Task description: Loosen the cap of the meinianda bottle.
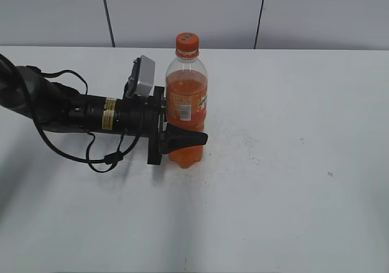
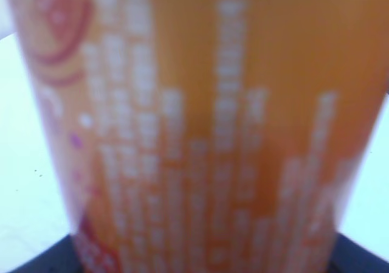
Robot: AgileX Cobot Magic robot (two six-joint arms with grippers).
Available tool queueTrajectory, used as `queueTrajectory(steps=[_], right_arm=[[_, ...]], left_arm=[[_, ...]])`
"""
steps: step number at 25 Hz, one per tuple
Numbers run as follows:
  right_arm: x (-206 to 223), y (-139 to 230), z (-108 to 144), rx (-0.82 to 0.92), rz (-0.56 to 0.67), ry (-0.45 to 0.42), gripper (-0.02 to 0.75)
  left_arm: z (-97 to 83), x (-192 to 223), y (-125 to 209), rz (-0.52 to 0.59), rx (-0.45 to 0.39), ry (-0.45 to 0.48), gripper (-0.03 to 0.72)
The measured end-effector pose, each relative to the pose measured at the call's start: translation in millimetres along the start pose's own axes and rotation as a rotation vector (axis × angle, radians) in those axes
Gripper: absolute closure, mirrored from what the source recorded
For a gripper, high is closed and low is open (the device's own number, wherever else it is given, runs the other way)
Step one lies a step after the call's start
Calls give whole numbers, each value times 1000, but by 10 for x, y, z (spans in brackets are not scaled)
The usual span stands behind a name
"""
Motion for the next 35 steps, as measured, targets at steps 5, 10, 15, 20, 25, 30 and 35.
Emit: queueTrajectory(steps=[5,10,15,20,25,30,35], right_arm=[[0,-1,2,-2,-1,-2,207],[7,-66,16,3,11,-31,207],[265,-131,-21,17,211,-110,207],[616,-391,-129,33,393,-186,207],[1130,-736,-287,40,460,-210,207],[1517,-864,-323,86,496,-227,208],[1730,-1048,-394,120,567,-250,238]], left_arm=[[-1,0,-1,-1,0,1,291],[-3,0,1,1,1,2,291],[-4,0,2,1,1,2,291],[-4,0,2,1,1,2,291],[-3,0,-1,-1,0,2,291],[-4,0,-4,-2,0,2,291],[-4,0,-6,-4,-1,2,291]])
Point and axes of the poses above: a point on each arm's last joint axis where the gripper is mounted, x pointing out along that axis toward the gripper, z along the wrist's bending axis when the last joint is at zero, y = z × x, the point moved 7 cm from there along x, pointing out along that axis toward the gripper, and after that the axes turned 14 degrees about -x, right-handed, at the moved point
